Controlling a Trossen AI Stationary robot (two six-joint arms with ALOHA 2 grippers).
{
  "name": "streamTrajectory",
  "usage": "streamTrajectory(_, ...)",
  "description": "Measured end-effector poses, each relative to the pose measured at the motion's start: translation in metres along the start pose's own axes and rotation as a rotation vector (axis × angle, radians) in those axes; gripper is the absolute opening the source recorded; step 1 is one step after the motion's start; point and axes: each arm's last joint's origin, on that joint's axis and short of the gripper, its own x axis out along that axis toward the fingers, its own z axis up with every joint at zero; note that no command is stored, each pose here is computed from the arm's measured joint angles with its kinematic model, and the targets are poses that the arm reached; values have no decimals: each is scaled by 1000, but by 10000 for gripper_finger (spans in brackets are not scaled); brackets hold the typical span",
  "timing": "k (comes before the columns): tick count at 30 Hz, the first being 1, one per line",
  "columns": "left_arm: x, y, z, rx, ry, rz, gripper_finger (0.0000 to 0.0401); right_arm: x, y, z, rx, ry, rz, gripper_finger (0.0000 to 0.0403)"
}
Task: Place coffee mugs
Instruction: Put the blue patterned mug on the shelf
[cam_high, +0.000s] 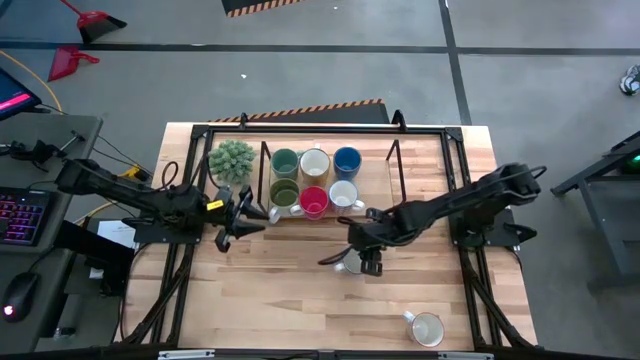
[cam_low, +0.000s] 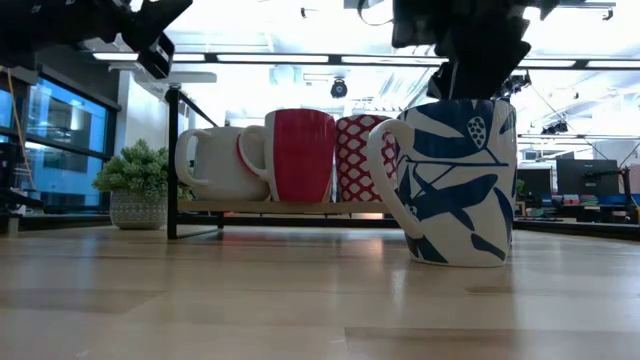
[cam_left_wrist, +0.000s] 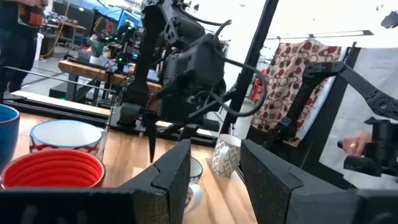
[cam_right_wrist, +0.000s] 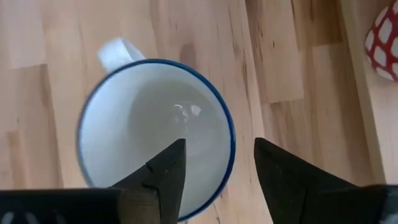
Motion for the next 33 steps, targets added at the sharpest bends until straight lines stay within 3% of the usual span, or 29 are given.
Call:
streamTrajectory(16,0,-1,-1,2,9,-2,129,29,-2,2,5,47,-51,167)
streamTrajectory(21,0,-1,-1,2,10,-2,129,33,-5,4,57,49,-60,160)
streamTrajectory(26,0,0,-3,2,32,4,129,33,-10,6,78,54,-39,113)
streamTrajectory(33,0,0,-6,2,56,11,129,34,-11,9,132,45,-1,10)
